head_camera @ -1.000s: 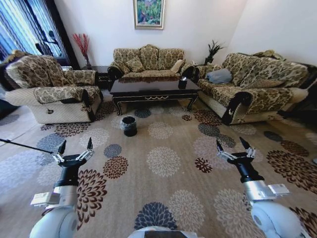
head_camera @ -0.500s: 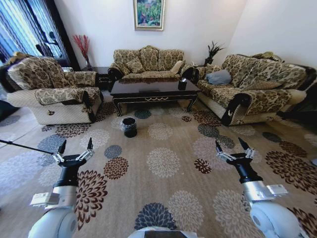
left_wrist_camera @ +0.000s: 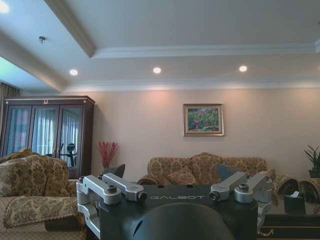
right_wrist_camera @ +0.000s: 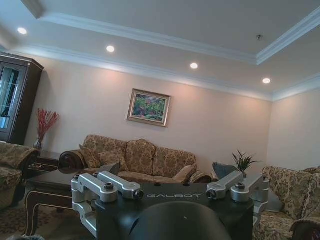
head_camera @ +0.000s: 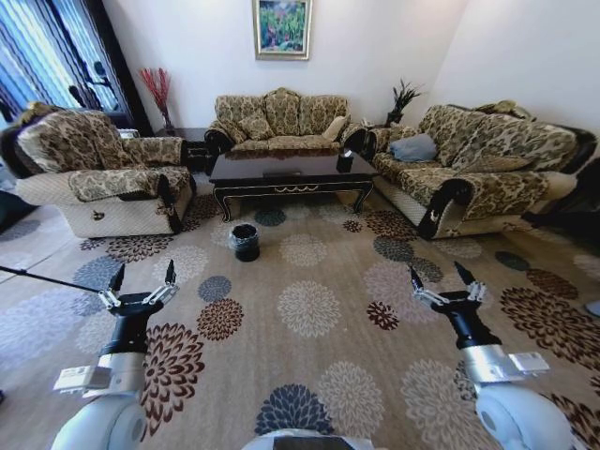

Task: Move to the front of the table and pick up the trash from the floor, then place it into the trash bin.

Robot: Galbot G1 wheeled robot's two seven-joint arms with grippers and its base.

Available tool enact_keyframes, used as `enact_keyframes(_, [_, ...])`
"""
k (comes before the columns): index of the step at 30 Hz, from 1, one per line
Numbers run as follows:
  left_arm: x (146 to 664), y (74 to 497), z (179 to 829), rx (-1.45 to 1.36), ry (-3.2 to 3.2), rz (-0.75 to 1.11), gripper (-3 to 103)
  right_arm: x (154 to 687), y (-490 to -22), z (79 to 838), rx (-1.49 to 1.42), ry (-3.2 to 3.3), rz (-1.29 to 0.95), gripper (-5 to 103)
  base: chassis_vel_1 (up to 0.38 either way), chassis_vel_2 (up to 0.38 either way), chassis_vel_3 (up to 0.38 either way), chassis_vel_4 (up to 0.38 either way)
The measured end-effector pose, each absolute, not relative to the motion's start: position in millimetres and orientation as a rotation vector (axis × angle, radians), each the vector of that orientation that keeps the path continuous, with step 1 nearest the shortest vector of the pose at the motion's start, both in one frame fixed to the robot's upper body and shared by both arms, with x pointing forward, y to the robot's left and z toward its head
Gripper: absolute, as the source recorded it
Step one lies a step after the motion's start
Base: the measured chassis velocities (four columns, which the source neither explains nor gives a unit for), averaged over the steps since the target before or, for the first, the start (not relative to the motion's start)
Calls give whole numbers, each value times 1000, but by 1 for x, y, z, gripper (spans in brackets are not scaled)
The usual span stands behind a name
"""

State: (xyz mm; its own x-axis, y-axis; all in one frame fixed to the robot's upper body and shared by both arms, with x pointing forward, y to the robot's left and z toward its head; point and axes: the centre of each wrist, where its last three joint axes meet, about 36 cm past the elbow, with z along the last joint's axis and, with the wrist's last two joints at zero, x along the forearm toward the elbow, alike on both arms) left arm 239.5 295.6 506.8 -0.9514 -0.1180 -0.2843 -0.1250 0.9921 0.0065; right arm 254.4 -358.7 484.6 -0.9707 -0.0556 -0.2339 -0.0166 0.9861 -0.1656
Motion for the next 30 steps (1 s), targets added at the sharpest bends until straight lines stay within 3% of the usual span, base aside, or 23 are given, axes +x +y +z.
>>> enact_keyframes(30, [242,294,506,-222,2852,-3,100,258,-361,485,-59,2882,-247,100,0,0,0,0])
